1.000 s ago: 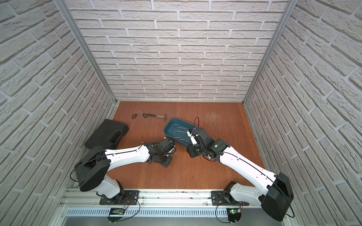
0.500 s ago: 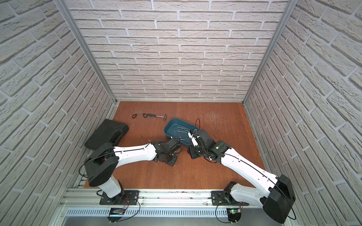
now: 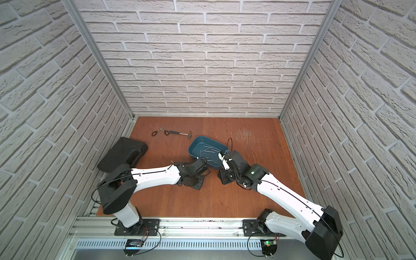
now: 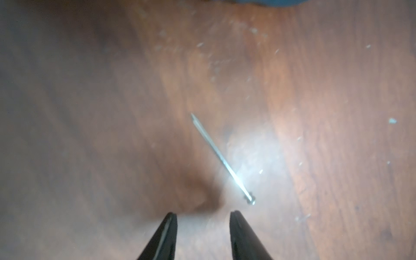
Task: Put the nails on the desktop into the storage box
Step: Adjust the nail at the center of the board.
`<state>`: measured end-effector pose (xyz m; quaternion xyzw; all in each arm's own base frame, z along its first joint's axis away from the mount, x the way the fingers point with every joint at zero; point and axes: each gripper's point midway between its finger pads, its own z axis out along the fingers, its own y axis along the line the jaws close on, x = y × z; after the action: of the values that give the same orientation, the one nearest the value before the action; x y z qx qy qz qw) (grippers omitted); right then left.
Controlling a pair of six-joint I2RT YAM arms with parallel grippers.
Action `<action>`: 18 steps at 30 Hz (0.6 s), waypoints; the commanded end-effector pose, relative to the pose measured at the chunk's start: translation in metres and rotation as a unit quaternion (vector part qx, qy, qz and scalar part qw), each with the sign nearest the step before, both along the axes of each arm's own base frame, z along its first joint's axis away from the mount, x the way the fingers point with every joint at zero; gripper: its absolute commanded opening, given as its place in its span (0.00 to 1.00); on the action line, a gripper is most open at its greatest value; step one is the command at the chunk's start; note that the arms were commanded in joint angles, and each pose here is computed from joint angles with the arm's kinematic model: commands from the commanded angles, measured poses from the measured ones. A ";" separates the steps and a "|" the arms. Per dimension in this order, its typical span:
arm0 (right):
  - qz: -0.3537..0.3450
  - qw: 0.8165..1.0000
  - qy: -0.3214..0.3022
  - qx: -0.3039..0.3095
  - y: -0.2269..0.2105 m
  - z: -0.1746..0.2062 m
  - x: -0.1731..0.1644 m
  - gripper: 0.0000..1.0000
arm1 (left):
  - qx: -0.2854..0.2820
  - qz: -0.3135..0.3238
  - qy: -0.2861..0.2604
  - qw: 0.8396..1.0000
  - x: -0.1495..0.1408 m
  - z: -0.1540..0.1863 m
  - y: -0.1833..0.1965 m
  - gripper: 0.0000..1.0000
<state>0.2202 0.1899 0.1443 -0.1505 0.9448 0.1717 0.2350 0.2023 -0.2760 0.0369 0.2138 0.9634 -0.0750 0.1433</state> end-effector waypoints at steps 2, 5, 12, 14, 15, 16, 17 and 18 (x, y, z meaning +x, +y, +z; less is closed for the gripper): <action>0.022 0.999 0.029 0.005 0.023 -0.019 -0.006 0.36 | -0.008 0.038 -0.027 0.999 0.002 0.019 0.031 0.45; 0.034 0.999 0.040 -0.004 0.041 -0.029 -0.006 0.36 | -0.023 0.067 -0.040 0.997 0.003 0.031 0.056 0.47; 0.033 0.995 0.077 -0.049 0.077 -0.064 0.000 0.35 | -0.062 0.122 -0.059 0.989 0.001 0.055 0.104 0.54; 0.026 0.994 0.085 -0.064 0.082 -0.074 0.003 0.35 | -0.066 0.125 -0.063 0.988 -0.001 0.059 0.110 0.55; 0.024 0.993 0.087 -0.071 0.084 -0.078 0.004 0.35 | -0.067 0.124 -0.063 0.988 -0.002 0.060 0.112 0.56; 0.022 0.993 0.089 -0.078 0.085 -0.081 0.006 0.35 | -0.068 0.122 -0.064 0.988 -0.003 0.060 0.113 0.56; 0.022 0.992 0.091 -0.086 0.087 -0.084 0.006 0.36 | -0.069 0.121 -0.063 0.988 -0.004 0.060 0.114 0.57; 0.022 0.991 0.091 -0.095 0.088 -0.085 0.008 0.36 | -0.071 0.120 -0.063 0.988 -0.004 0.060 0.114 0.57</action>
<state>0.2175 0.2701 0.0529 -0.1889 0.9698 0.1091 0.1091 0.2057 -0.1688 0.1043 0.0832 0.9600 -0.1179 0.2400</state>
